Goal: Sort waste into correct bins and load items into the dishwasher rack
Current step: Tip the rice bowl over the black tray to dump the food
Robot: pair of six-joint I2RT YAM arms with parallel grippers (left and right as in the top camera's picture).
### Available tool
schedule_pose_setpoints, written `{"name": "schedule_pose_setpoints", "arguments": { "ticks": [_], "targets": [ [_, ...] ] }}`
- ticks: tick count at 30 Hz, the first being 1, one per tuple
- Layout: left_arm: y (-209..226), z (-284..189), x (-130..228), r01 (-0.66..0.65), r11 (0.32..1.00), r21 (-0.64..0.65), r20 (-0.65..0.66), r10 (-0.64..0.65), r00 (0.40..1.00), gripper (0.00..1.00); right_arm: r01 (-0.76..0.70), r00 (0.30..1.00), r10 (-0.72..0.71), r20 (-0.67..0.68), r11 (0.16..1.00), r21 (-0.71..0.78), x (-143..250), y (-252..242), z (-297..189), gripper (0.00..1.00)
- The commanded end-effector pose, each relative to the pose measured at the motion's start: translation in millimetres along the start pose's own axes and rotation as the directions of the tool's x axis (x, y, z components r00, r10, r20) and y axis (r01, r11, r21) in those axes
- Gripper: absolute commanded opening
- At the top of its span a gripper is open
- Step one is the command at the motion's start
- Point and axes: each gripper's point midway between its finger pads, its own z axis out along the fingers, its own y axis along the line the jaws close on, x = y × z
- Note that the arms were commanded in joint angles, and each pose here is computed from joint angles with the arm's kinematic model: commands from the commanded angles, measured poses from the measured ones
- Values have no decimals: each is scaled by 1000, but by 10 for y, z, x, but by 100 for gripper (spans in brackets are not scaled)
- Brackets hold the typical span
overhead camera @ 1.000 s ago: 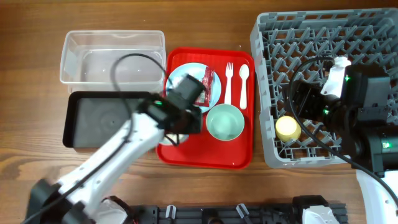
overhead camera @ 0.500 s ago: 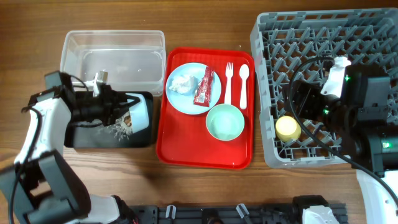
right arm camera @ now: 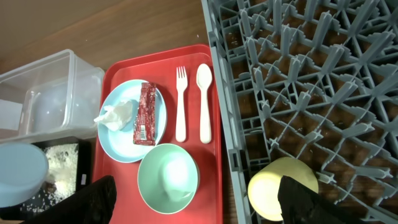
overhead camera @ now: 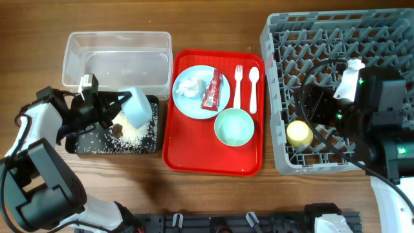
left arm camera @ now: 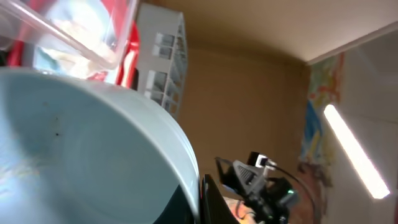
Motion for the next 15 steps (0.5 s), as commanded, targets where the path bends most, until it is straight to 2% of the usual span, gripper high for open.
{"name": "schedule_pose_setpoints", "arguments": {
  "ticks": [1,2,3,4,5,6,8,11,15],
  "targets": [
    [-73,-7,76,39,997,69,-3,-38,999,4,-2,1000,2,6,1000,-14,-30,32,-24,85],
    [-79,-10,65,-73,995,70,6,73,997,4,-2,1000,2,6,1000,-14,-30,32,-24,85],
    [98,-29,6,-62,998,-26,5,62,998,4,-1,1000,2,7,1000,-15,-32,33,-24,85],
    [164,-39,18,70,996,-55,9,-69,998,4,-2,1000,2,6,1000,-15,-31,33,-24,85],
    [46,-27,66,37,999,5,2,-37,999,4,-1,1000,1,4,1000,-13,-24,30,-24,85],
    [74,-24,52,-7,1000,-13,1,7,1000,4,0,1000,0,3,1000,-13,-23,29,-24,85],
    [142,-34,77,89,995,-53,2,-89,996,4,-1,1000,1,3,1000,-13,-23,30,-24,85],
    [-7,1,228,59,998,-21,-21,-59,998,4,-1,1000,1,2,1000,-13,-21,29,-24,85],
    [-12,60,478,-46,984,-174,-74,34,997,4,-1,1000,1,3,1000,-13,-23,30,-24,85]
  ]
}}
